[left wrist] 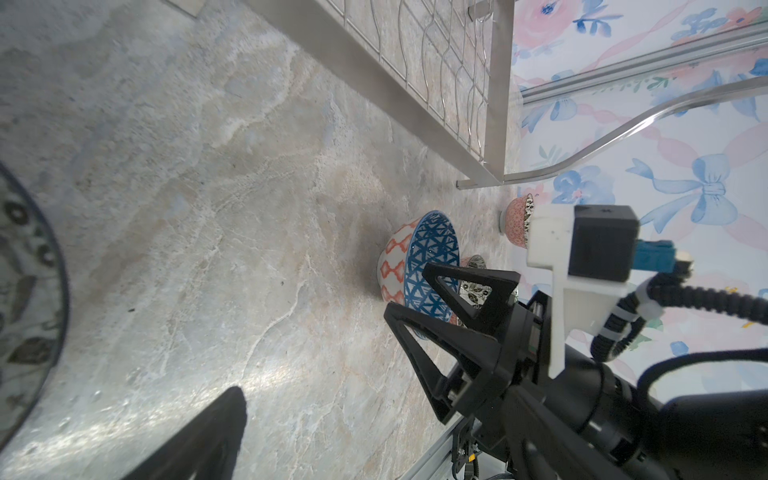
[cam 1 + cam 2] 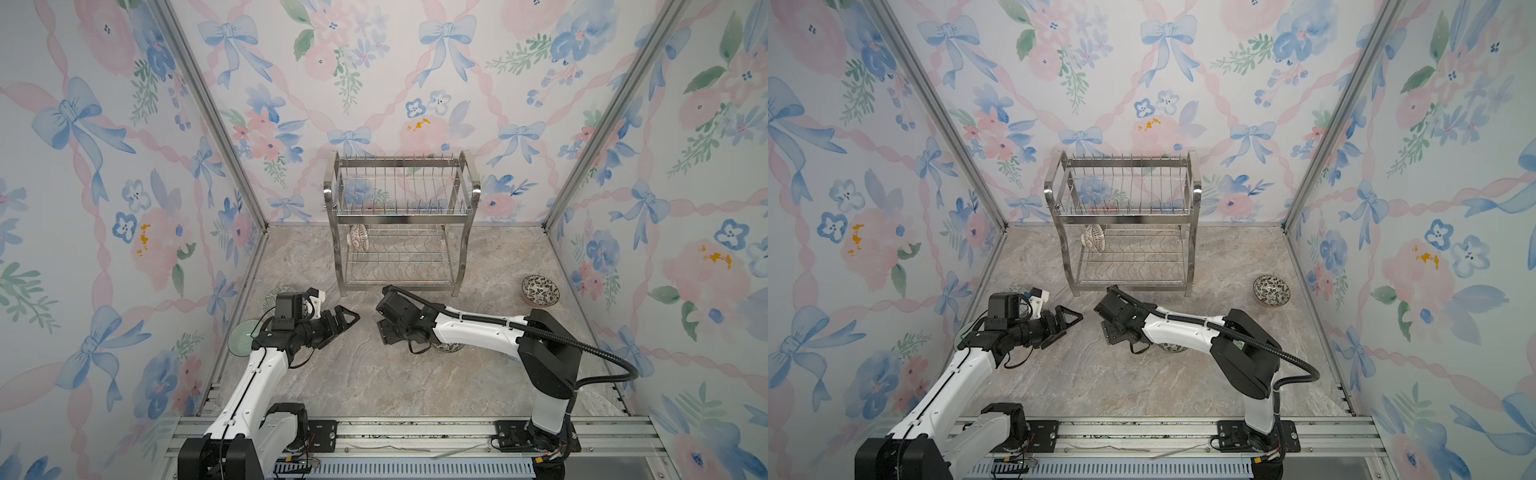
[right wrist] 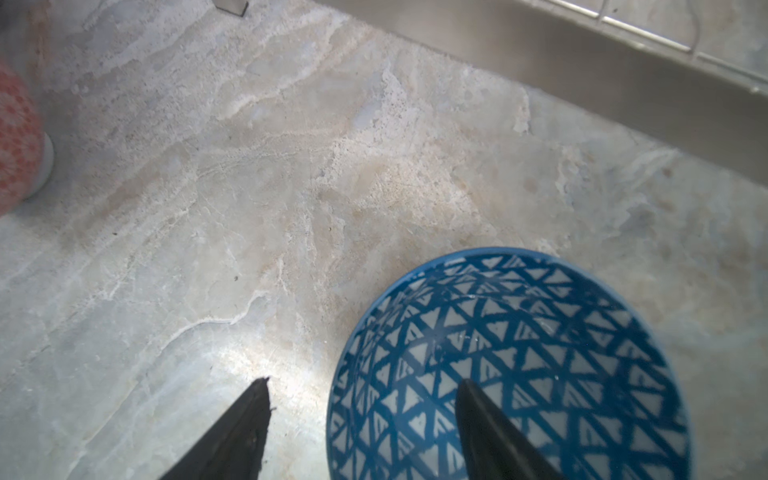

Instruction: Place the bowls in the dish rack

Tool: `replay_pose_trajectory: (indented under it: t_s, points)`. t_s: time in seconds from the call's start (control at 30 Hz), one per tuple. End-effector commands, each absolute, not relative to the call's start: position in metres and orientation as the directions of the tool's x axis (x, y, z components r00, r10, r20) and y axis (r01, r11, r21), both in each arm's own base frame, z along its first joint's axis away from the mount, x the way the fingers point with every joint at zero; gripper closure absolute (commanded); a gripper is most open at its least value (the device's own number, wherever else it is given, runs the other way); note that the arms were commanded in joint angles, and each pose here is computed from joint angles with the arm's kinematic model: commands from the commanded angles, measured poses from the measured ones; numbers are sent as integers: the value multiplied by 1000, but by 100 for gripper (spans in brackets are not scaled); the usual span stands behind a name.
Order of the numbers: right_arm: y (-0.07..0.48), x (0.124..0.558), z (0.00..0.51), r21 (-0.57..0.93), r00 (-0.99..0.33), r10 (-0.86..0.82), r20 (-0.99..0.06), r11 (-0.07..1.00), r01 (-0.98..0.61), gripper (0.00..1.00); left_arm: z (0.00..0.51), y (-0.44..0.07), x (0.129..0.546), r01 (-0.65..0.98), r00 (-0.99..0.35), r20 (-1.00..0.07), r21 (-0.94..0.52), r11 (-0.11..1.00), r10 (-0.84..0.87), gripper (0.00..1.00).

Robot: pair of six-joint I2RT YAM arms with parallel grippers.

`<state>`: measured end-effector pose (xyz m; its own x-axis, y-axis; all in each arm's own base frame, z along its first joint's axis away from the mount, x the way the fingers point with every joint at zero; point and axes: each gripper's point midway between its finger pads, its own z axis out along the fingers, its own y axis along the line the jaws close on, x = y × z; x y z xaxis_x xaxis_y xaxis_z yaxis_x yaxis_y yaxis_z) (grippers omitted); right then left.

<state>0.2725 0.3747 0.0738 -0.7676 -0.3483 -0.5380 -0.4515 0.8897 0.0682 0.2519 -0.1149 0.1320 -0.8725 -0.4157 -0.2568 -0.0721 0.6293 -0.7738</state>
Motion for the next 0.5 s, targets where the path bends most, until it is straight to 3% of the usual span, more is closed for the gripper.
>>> replay_pose_trajectory:
  t_s: [0.0, 0.47]
  points:
    - [381, 272, 69, 54, -768, -378, -517, 881, -469, 37, 131, -116, 252, -69, -877, -246, -786, 615, -413, 2]
    - [377, 274, 49, -25, -761, -447, -470, 869, -495, 64, 132, -113, 258, -64, -867, -266, -779, 624, -421, 2]
